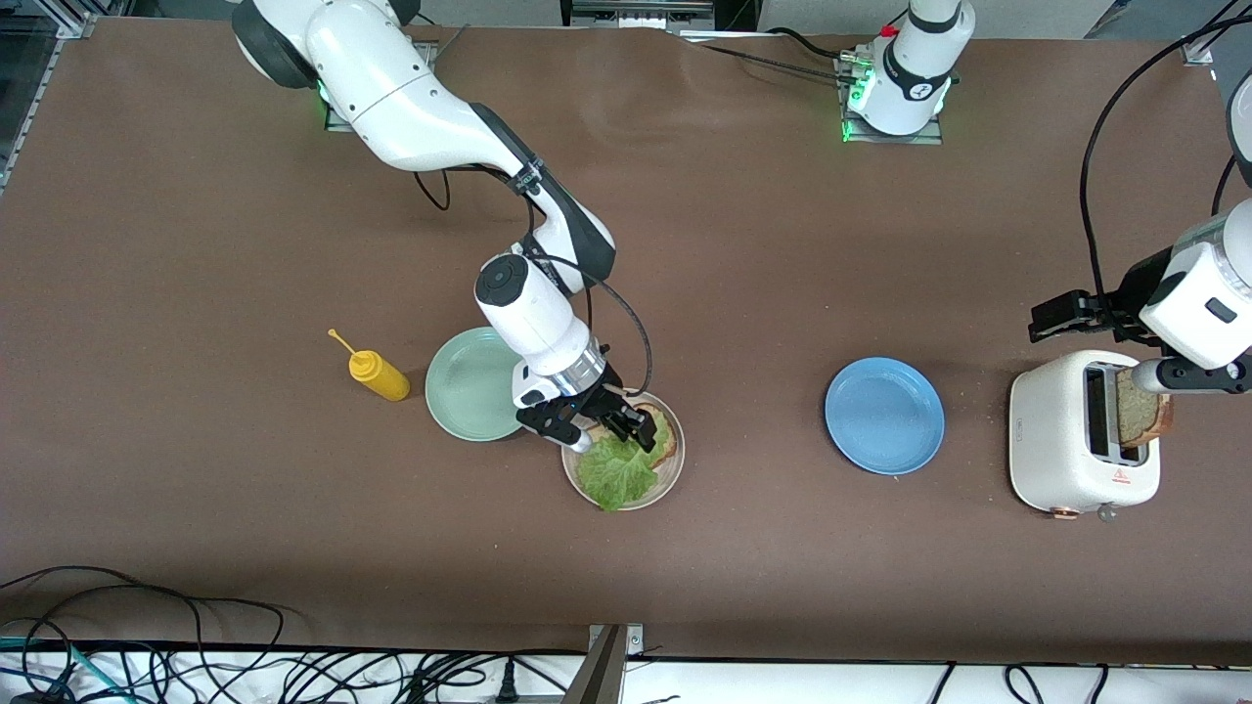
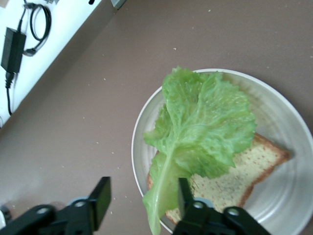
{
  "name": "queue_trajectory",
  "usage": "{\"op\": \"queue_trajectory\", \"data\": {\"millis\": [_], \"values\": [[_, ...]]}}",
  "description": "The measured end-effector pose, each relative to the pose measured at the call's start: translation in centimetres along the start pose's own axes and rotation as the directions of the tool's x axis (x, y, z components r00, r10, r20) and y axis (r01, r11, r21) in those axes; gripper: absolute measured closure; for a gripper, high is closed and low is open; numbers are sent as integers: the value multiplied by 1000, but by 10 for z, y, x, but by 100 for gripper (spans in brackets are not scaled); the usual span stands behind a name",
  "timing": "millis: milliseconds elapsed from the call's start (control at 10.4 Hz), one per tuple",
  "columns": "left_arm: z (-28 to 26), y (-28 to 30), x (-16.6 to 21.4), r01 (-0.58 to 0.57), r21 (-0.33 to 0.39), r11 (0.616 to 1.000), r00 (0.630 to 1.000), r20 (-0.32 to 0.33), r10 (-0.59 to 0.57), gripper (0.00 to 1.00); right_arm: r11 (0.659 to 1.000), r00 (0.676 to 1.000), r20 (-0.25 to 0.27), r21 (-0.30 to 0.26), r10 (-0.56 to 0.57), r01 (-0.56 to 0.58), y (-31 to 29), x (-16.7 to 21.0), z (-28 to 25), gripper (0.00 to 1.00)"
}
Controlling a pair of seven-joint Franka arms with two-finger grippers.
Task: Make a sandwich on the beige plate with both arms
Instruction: 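Carry the lettuce leaf onto the bread on the beige plate, then open the right gripper and move it toward the yellow bottle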
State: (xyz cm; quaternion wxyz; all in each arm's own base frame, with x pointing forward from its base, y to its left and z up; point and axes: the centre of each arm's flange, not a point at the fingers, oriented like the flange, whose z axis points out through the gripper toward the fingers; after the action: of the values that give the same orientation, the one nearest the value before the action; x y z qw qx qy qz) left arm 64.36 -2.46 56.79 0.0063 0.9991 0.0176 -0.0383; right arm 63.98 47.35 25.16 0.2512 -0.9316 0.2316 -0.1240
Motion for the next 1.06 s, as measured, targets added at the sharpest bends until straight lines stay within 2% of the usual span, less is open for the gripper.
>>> {"op": "queue_trajectory", "data": {"millis": [192, 384, 480, 576, 768, 864, 960, 1056], "values": [[0, 0, 0, 0, 0, 1000, 1000, 0, 0, 0, 990, 996, 42, -112, -84, 88, -14, 9, -32, 3], [0, 0, 0, 0, 0, 1000, 1000, 0, 0, 0, 964, 986, 81, -210, -149, 163, -29, 32, -94, 0], [0, 0, 0, 0, 0, 1000, 1000, 1, 0, 0, 939, 972, 112, -257, -208, 230, -30, 44, -125, 0], [0, 0, 0, 0, 0, 1000, 1000, 1, 0, 0, 899, 947, 162, -304, -276, 314, -25, 58, -154, 0], [1, 0, 0, 0, 0, 1000, 1000, 1, 0, 0, 794, 880, 304, -393, -364, 464, 3, 93, -210, 0], [1, 0, 0, -1, 0, 1000, 1000, 1, 1, 0, 741, 838, 381, -410, -390, 532, 21, 110, -232, 0], [1, 1, 0, -1, 0, 1000, 1000, 1, 1, 0, 703, 803, 442, -415, -400, 578, 39, 123, -245, 0], [1, 1, 0, -1, 0, 1000, 1000, 1, 1, 0, 683, 783, 476, -415, -401, 602, 56, 132, -248, 0]]}}
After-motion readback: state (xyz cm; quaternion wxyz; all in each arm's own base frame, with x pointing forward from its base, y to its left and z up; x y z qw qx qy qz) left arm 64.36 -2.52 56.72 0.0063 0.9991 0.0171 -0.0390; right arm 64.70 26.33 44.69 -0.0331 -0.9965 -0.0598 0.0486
